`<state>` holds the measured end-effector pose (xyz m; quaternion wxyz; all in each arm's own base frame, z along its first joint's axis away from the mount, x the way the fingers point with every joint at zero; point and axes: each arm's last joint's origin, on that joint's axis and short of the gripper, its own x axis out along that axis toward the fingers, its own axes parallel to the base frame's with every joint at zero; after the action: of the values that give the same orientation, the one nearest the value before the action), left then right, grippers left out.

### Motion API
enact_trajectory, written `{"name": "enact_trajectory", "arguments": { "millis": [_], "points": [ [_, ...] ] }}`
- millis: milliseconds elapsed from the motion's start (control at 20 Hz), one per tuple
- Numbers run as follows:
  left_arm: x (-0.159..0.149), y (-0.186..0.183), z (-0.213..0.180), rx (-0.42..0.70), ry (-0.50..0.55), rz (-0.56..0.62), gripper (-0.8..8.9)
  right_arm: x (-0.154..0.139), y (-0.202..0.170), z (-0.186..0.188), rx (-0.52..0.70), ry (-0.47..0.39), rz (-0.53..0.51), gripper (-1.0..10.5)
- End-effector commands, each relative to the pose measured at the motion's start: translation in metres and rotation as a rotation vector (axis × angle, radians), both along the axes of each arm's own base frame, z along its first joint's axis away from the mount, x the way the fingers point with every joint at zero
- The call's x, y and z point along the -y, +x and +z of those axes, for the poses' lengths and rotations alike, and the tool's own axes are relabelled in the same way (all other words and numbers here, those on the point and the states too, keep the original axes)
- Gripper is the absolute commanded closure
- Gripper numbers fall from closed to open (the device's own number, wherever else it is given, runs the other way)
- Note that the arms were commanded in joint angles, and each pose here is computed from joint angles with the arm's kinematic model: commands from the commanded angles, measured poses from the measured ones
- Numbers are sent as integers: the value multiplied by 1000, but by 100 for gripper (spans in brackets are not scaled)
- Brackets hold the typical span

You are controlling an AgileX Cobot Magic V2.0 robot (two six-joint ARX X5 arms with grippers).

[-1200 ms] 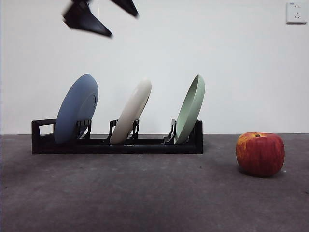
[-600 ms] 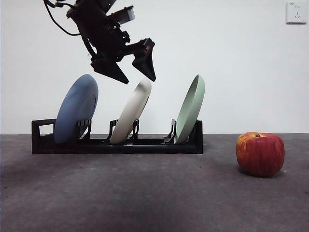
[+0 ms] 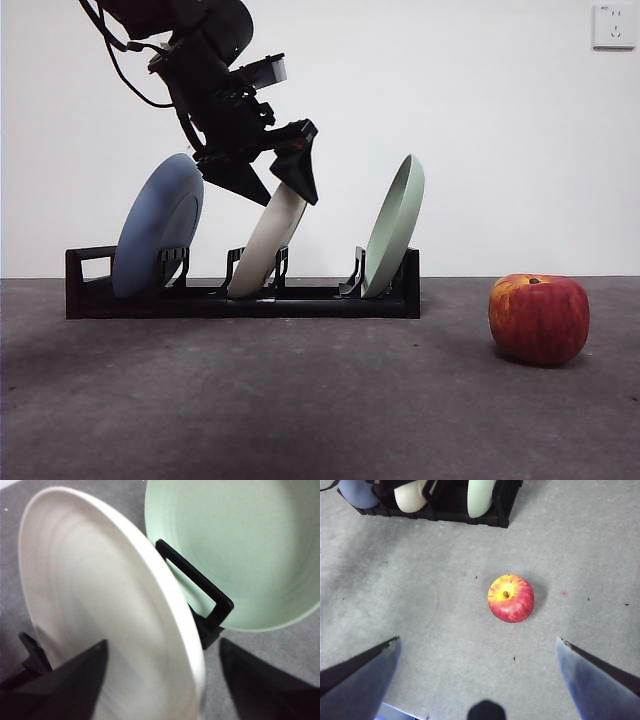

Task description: Take the yellow plate from the plate rack,put the plate on the table,take the apple from the table,put the apple in the plate

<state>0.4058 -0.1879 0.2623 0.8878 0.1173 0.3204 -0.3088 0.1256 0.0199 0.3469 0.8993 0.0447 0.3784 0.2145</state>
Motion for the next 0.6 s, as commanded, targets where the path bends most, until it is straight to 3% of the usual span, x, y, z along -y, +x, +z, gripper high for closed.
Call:
{"name": "enact_trajectory", "arguments": {
  "millis": [50,350,600],
  "points": [
    [1,1,-5,-22,-6,0,739,0,1,1,8,1,5,350],
    [1,-4,-3,-77,-56,-73,827,0,3,0,-2,0,5,350],
    [-4,-11,13,-64,-71,-77,822,0,4,0,-6,-1,5,351]
  ]
}}
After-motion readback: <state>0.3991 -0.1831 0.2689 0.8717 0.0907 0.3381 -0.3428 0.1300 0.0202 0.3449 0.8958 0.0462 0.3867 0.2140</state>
